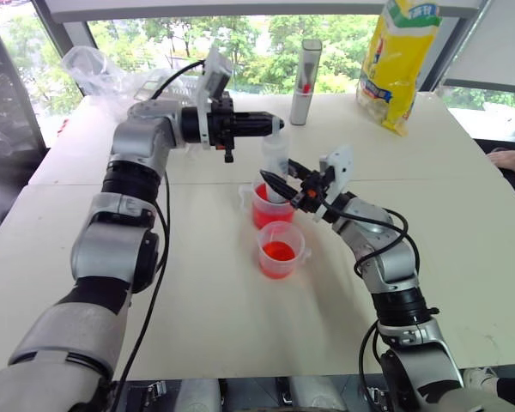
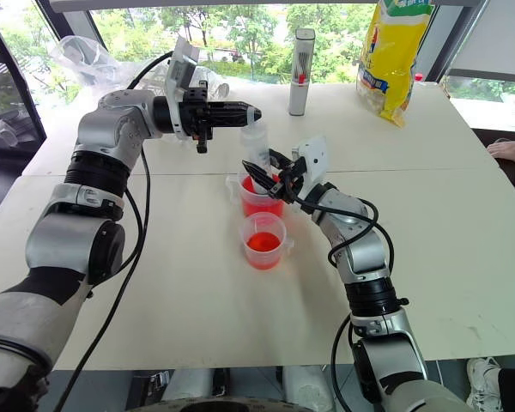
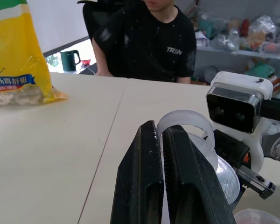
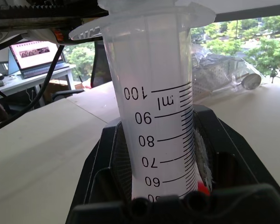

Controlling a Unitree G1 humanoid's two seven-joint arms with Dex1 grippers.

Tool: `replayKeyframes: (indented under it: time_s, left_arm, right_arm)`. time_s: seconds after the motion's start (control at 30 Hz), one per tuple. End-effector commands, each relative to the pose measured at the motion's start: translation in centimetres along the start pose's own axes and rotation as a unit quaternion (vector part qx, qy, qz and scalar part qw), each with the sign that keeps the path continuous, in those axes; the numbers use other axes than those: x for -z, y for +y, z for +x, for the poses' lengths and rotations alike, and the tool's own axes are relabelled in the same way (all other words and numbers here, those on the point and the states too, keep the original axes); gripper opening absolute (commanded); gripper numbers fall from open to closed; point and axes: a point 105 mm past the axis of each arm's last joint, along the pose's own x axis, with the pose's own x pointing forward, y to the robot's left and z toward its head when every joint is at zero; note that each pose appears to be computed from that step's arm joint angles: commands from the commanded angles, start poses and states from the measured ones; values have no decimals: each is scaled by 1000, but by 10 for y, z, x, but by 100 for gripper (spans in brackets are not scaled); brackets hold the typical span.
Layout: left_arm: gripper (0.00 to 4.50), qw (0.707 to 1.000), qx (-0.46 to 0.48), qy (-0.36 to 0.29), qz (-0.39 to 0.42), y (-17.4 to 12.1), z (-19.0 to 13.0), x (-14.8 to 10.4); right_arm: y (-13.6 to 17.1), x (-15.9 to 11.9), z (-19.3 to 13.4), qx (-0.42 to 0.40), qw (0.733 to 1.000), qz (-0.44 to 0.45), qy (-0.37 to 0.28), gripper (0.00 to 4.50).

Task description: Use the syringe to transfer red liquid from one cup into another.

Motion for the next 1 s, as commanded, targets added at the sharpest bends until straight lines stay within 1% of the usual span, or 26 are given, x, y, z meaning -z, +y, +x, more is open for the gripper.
replayKeyframes:
  time_s: [0.03, 0.67, 1.0]
  left_arm:
    - [4, 998, -10, -50, 43, 2, -1, -40]
    - [4, 995, -28, -77, 61, 8, -5, -60]
    - [4, 994, -34, -84, 67, 9, -7, -65]
  right_arm:
    - [8, 1, 3, -20, 1000, 2, -1, 144]
    - [9, 15, 3, -28, 999, 7, 20, 144]
    - [10, 16, 2, -30, 999, 8, 22, 144]
